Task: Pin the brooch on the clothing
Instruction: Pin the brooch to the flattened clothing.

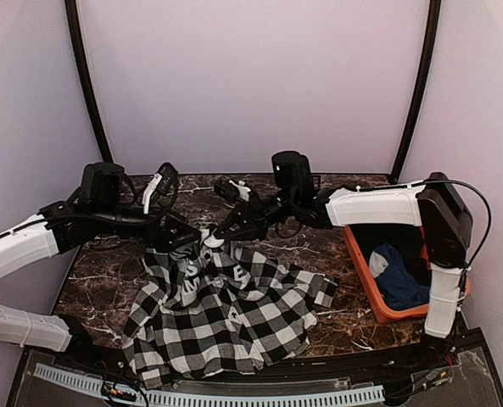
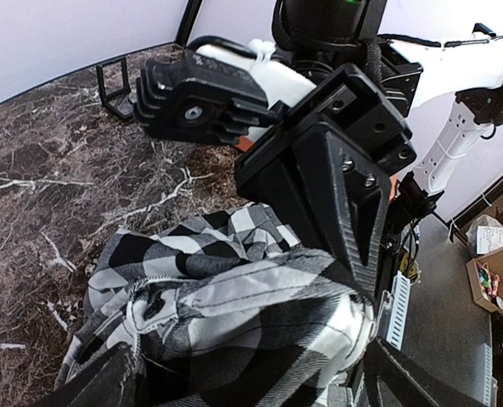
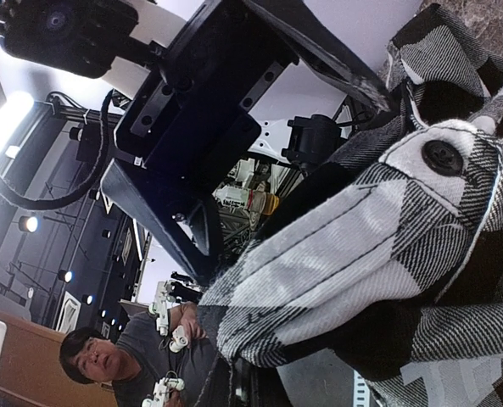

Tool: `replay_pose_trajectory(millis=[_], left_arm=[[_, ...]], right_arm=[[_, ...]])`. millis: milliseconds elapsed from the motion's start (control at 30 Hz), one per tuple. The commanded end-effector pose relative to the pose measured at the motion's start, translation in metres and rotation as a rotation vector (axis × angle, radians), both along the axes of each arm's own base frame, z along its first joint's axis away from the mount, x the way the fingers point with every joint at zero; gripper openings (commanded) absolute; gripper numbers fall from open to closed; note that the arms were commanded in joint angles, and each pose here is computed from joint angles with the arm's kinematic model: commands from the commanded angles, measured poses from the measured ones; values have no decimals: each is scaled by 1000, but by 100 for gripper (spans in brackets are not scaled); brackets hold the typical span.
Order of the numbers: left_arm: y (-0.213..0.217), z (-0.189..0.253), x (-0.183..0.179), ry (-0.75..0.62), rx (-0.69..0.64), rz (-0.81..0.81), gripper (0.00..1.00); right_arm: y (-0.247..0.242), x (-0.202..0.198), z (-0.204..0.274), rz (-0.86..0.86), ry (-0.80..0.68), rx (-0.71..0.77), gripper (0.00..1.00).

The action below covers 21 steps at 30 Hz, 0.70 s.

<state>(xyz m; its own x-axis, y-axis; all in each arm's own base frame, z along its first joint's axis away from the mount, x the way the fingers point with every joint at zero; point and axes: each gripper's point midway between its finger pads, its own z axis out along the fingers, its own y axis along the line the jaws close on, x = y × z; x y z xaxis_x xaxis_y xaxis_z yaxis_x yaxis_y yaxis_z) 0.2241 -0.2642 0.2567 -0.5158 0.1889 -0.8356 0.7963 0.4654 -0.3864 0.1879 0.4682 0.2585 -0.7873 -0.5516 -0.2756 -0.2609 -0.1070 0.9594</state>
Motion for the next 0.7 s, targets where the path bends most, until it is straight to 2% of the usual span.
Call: replay_pose_trajectory(millis=[0,500,667], left_arm=[[-5,5,2,-9,-15,-33,93],[-15,6,3,12,-40,-70,91],[-15,0,2,31,-28,-78,87]], right_arm=[[-3,-4,17,29,-49,58,0],[-1,-5,17,37,-49,60,0],[0,-7,22,44,-56,70,0]])
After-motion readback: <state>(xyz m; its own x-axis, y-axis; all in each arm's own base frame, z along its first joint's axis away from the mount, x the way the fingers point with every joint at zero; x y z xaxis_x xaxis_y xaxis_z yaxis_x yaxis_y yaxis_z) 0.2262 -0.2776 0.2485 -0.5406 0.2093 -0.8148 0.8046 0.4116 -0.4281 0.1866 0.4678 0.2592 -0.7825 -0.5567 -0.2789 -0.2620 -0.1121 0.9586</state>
